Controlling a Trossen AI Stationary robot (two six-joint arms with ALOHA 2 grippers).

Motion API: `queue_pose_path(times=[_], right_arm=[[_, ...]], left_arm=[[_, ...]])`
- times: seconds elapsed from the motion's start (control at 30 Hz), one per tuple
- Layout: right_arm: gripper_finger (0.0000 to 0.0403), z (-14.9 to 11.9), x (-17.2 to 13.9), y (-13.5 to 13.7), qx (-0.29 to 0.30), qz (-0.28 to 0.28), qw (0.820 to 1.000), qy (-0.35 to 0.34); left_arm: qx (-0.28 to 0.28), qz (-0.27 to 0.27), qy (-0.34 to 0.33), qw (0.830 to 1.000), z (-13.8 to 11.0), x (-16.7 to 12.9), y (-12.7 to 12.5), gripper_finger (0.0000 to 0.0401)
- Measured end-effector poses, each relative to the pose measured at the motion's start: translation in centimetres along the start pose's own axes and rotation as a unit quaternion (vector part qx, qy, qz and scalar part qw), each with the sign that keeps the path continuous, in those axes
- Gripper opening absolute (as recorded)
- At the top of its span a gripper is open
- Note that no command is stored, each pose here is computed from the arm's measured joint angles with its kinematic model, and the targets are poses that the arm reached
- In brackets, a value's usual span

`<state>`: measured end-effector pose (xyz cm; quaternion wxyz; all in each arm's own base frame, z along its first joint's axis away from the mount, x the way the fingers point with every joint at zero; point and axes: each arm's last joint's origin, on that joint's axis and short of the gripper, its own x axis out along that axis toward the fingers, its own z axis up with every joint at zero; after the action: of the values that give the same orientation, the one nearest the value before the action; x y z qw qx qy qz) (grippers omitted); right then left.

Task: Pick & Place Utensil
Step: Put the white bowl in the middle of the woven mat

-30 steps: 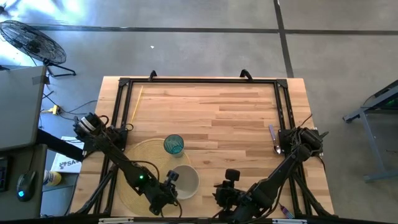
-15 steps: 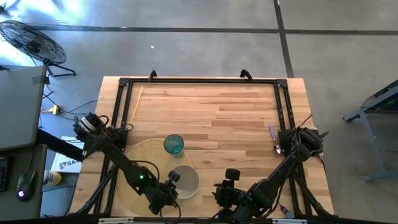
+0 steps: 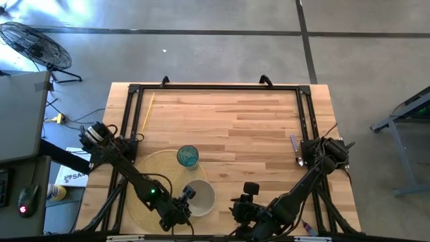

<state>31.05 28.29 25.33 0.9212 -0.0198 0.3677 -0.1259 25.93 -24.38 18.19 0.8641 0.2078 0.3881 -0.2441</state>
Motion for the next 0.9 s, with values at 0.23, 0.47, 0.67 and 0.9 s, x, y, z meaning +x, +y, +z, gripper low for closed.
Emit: queue_pose_path(times=[0.23, 0.47, 0.67, 0.9], right_arm=[[0.0124, 0.1, 0.1, -0.1, 0.002, -0.004, 1.000, -0.002], [0.0124, 0.3, 0.4, -0.3, 0.005, -0.005, 1.000, 0.001], [0.0124, 0.4, 0.6, -0.5, 0.007, -0.007, 1.000, 0.002], [0.0124, 0.4, 0.6, -0.5, 0.007, -0.007, 1.000, 0.002]], left_arm=[[0.000, 0.002, 0.000, 1.000, 0.0, -0.2, 0.1, 0.0007], [-0.010, 0.027, 0.024, 0.999, 0.0, -0.9, -0.2, 0.0004], [-0.014, 0.058, 0.055, 0.997, 0.6, -2.3, -1.8, 0.0003], [-0.021, 0.056, 0.088, 0.994, -0.1, -4.0, -5.1, 0.0002]])
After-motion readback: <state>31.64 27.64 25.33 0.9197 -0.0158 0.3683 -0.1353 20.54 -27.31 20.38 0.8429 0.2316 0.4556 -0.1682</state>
